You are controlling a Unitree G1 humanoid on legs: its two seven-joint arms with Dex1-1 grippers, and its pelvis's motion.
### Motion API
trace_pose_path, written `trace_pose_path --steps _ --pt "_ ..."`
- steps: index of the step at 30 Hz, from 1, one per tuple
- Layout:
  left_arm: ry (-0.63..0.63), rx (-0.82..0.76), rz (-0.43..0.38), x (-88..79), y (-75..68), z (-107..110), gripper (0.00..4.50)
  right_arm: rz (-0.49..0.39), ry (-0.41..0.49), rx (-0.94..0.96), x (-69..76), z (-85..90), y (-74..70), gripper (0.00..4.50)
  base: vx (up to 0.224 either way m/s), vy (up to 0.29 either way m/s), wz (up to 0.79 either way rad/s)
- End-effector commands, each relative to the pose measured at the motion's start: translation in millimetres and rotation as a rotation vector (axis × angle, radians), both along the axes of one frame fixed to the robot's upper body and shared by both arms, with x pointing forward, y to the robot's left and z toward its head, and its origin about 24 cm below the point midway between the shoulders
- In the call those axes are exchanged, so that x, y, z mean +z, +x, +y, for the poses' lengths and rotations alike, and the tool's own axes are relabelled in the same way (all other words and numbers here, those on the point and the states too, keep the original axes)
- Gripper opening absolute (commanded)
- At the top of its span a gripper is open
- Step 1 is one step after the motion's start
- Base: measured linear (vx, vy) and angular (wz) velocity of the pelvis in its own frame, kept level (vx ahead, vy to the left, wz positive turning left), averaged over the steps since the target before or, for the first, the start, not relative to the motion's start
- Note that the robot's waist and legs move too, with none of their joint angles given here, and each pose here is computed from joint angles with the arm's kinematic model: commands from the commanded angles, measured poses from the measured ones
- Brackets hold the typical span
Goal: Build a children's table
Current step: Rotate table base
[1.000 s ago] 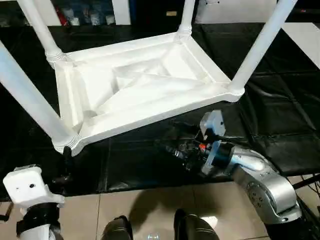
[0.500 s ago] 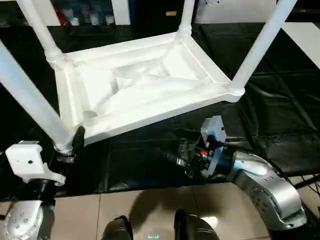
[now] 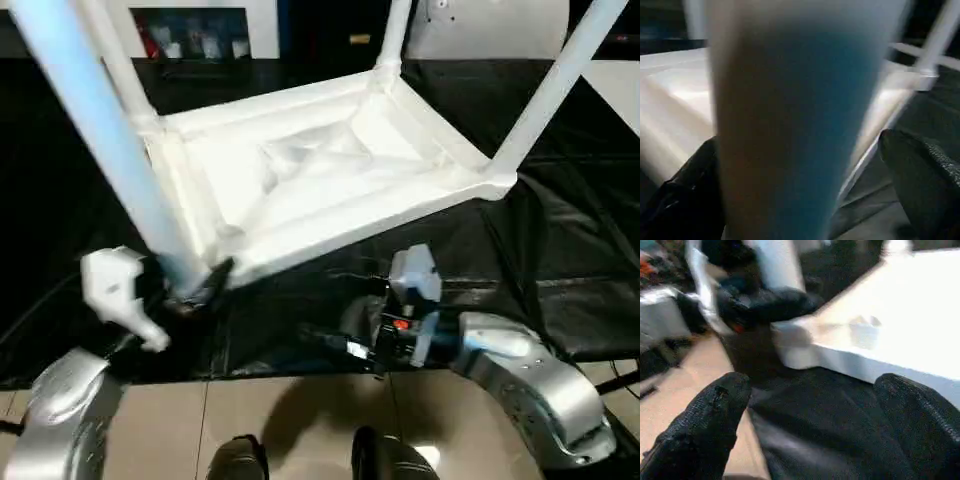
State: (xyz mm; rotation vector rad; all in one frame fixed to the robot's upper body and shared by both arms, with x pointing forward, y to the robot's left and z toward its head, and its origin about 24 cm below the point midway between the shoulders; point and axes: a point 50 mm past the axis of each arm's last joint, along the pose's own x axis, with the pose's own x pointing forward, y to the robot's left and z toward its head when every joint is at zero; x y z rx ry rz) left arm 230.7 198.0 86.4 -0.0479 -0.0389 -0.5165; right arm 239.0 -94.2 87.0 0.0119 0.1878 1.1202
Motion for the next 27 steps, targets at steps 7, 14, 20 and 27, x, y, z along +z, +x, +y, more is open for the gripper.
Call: trace_pose_path --steps 7,14,20,27 --pt "-0.039 -0.28 0.047 5.0 2.7 -35 4.48 -0.068 -0.28 -0.372 -20.9 -27.6 41.3 4.5 0.0 0.0 0.0" --pt "-0.097 -0.553 0.083 14.8 -13.4 -71 4.48 -0.091 -0.384 -0.424 -36.6 -25.0 55.2 4.5 0.0 0.0 0.0" --pt "-0.145 -0.687 0.092 21.3 -20.6 -97 4.48 -0.134 -0.334 -0.417 -31.2 -6.5 67.0 4.5 0.0 0.0 0.0" --pt "-0.186 -0.755 0.054 28.4 -7.6 -125 4.48 -0.173 -0.294 -0.367 -26.3 16.9 77.4 4.5 0.0 0.0 0.0"
